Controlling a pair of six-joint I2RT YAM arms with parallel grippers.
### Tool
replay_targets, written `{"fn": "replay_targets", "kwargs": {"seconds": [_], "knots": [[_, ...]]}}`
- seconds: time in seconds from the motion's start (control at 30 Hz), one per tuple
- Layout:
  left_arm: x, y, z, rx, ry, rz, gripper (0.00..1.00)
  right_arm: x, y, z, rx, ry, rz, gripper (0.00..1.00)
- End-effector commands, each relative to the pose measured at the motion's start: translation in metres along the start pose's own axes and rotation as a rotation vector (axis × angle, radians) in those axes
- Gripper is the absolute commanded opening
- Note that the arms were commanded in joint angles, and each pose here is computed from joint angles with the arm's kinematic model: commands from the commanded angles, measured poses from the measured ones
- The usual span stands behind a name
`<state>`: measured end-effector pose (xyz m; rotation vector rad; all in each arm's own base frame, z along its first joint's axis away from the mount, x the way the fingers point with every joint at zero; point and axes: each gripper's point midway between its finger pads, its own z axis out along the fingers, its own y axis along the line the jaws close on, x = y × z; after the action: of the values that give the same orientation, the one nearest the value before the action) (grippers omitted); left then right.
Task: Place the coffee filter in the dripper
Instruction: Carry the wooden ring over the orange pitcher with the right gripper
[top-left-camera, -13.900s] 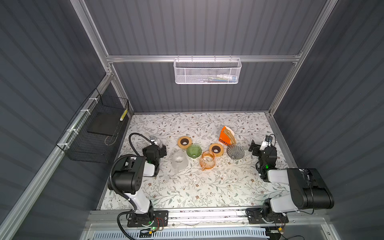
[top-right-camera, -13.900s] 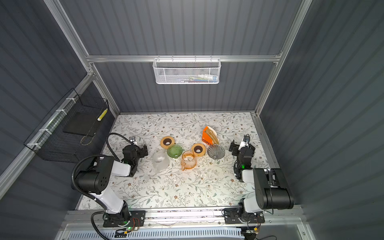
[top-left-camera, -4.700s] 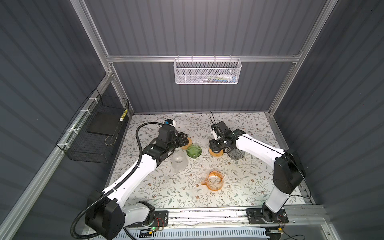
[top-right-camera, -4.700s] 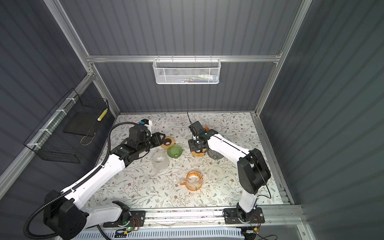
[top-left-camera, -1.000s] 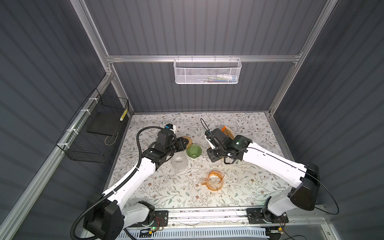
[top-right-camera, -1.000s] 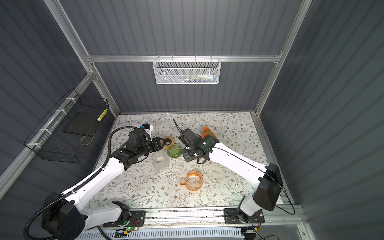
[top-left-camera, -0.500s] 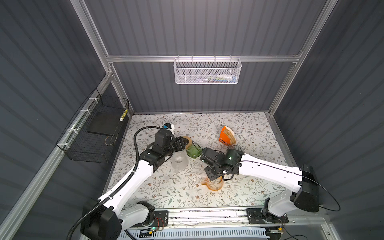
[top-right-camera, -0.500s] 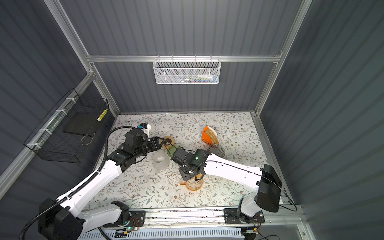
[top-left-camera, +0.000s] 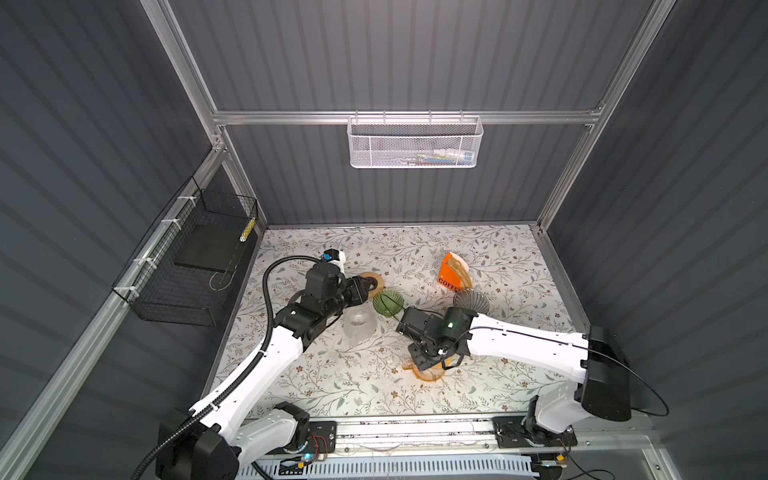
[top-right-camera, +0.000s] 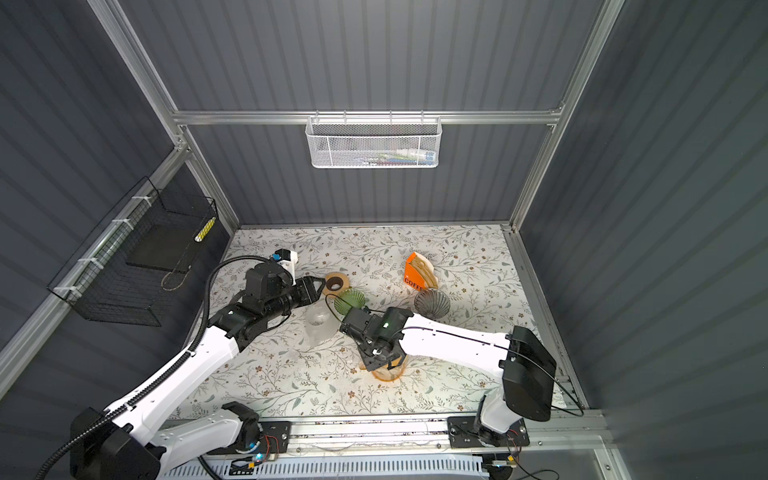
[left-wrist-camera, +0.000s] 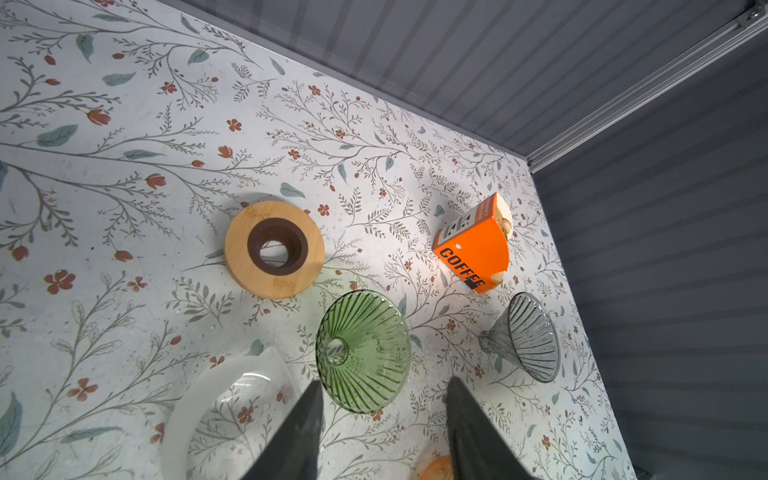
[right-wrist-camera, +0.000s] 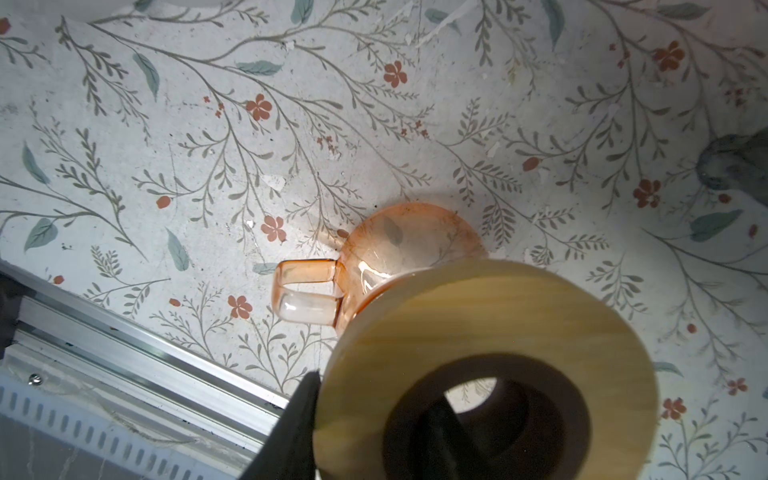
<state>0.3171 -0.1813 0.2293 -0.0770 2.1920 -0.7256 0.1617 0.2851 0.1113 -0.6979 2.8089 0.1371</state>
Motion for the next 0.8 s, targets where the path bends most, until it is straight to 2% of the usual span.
{"fn": "replay_targets", "kwargs": {"seconds": [0.0,0.77], "knots": [[0.004,0.007,-0.001,-0.022,0.008,-0.011,0.49,0.003,0.002,0.006,-0.001,0.010,0.012,0.30],[0.010,0.013,0.001,-0.038,0.021,-0.010,0.49,0.004,0.005,0.021,0.008,0.033,0.012,0.36]]}}
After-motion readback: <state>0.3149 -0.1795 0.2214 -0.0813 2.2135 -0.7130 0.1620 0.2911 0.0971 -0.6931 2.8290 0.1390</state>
